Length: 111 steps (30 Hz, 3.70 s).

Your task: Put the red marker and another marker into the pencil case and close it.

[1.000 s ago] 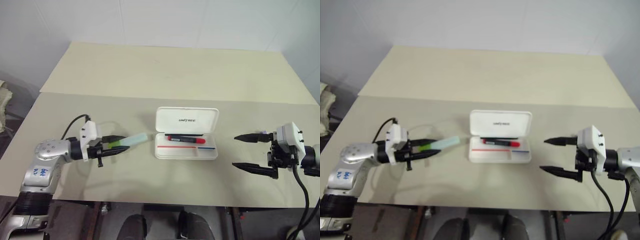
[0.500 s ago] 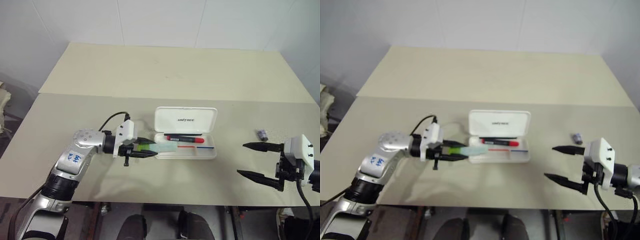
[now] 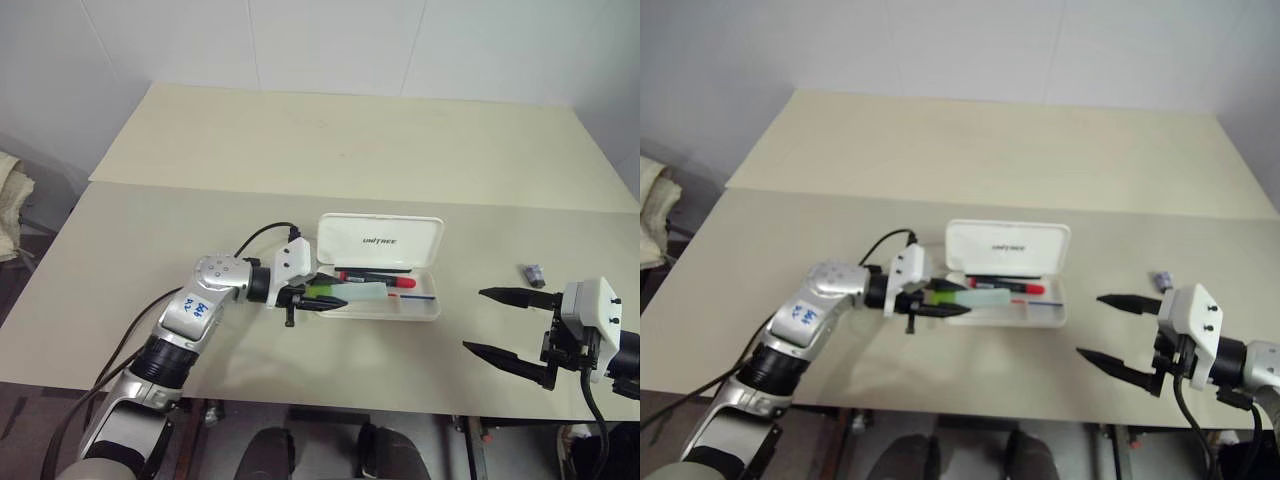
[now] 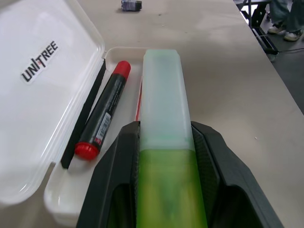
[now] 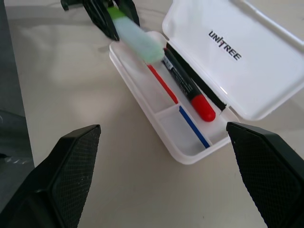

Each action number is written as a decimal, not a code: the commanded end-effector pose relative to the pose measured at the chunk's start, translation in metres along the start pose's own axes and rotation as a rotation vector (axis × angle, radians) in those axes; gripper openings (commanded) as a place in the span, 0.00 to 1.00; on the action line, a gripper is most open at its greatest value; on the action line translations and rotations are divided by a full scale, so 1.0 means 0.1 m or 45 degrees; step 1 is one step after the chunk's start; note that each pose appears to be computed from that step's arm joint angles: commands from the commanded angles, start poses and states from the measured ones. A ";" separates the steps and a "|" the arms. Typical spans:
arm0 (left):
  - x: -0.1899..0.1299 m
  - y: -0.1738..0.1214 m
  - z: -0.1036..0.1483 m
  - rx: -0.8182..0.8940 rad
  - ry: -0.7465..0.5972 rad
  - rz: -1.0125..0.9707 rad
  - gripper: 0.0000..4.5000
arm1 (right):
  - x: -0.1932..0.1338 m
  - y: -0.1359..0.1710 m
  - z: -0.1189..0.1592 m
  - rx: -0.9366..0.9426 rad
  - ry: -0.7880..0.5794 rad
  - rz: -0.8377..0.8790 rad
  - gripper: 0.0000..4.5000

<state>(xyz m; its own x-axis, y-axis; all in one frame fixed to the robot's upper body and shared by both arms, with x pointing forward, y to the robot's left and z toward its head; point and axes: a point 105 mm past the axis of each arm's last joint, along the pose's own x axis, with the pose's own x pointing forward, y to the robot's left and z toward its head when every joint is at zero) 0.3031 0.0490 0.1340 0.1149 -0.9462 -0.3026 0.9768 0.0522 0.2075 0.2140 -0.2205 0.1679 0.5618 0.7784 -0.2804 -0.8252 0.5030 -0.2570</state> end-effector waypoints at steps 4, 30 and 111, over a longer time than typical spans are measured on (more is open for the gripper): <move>0.16 -0.03 0.08 0.057 -0.014 -0.050 0.25 | -0.03 0.01 0.14 -0.049 -0.045 -0.051 1.00; 0.31 0.01 0.08 0.044 -0.031 -0.060 0.94 | 0.02 0.07 0.24 -0.062 -0.069 -0.076 1.00; -0.78 0.27 0.18 0.097 -0.145 0.200 1.00 | 1.00 -0.33 0.19 0.011 -0.182 0.451 0.09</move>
<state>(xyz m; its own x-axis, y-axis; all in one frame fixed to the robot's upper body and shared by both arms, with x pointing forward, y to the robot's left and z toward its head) 0.3212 0.1257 0.1733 0.2488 -0.9542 -0.1658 0.9423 0.1990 0.2691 0.2952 -0.1503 0.1593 0.2482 0.9456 -0.2101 -0.9670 0.2290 -0.1119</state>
